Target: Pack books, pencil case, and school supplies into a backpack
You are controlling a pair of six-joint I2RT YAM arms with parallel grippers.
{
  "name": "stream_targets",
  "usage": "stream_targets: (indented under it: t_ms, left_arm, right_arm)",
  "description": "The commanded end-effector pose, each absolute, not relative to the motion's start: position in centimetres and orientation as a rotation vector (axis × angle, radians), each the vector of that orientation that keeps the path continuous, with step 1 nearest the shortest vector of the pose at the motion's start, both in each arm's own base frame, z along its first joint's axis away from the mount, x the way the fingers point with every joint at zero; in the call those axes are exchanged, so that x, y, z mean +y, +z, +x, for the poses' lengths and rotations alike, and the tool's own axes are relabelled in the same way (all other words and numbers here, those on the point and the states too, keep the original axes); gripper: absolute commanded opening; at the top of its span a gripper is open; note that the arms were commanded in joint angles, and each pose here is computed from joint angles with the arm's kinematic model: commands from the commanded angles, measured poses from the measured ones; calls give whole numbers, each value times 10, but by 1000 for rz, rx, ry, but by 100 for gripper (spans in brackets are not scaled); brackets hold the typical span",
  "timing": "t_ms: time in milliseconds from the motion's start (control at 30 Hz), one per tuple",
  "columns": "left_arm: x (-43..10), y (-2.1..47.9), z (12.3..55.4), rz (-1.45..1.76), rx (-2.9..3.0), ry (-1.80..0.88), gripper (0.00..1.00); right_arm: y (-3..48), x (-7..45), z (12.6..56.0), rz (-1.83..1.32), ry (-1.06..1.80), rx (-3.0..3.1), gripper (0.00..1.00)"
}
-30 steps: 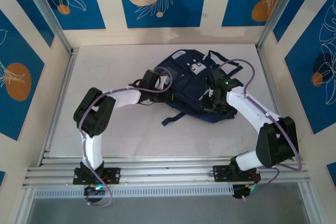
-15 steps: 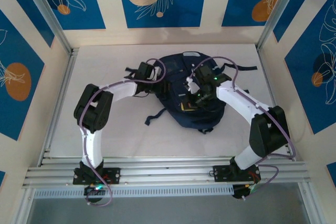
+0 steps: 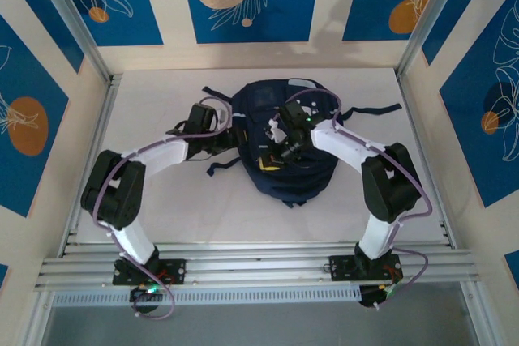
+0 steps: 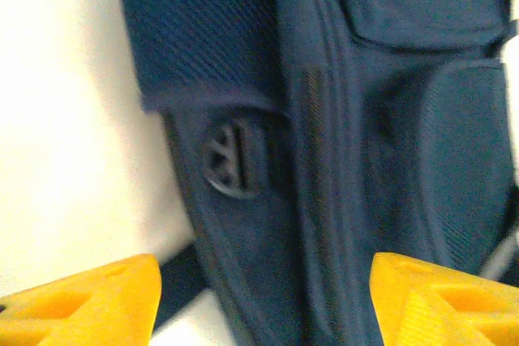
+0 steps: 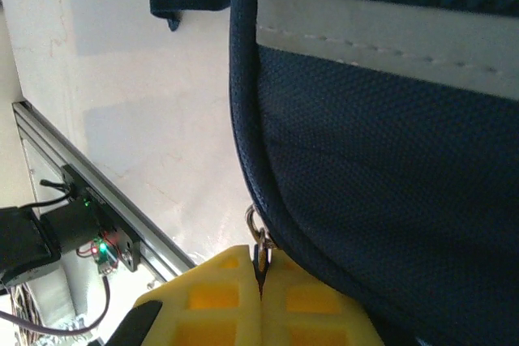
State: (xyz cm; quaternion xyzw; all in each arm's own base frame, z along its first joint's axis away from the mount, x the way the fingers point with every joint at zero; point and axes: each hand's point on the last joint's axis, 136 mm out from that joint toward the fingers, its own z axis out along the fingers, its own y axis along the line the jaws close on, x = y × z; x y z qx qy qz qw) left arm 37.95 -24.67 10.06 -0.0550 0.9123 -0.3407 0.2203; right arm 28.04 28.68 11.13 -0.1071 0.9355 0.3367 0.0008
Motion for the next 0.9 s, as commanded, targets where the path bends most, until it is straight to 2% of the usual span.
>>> stream_targets:
  t_ms: [0,200,300,400,500,700,867]
  left_arm:
    - [-281,121,368,-197,2453,-1142,69]
    - [-310,103,377,-206,2447,-1172,69]
    - [-313,93,386,-203,2438,-1145,61]
    - [-316,91,393,-191,2415,-1136,28]
    - [-313,90,396,-189,2400,-1119,0]
    - [-305,82,394,-187,2419,-1058,0]
    - [-304,80,396,-173,2430,-1038,0]
  right_arm:
    - [131,313,289,-425,1156,2841,0]
    - [131,318,277,-439,1160,2850,0]
    - [128,316,265,-443,1153,2868,0]
    - [124,308,252,-435,1103,2909,0]
    - [109,282,240,-376,926,3006,0]
    - [91,198,224,-209,342,3180,0]
    - [106,144,245,-156,-26,3112,0]
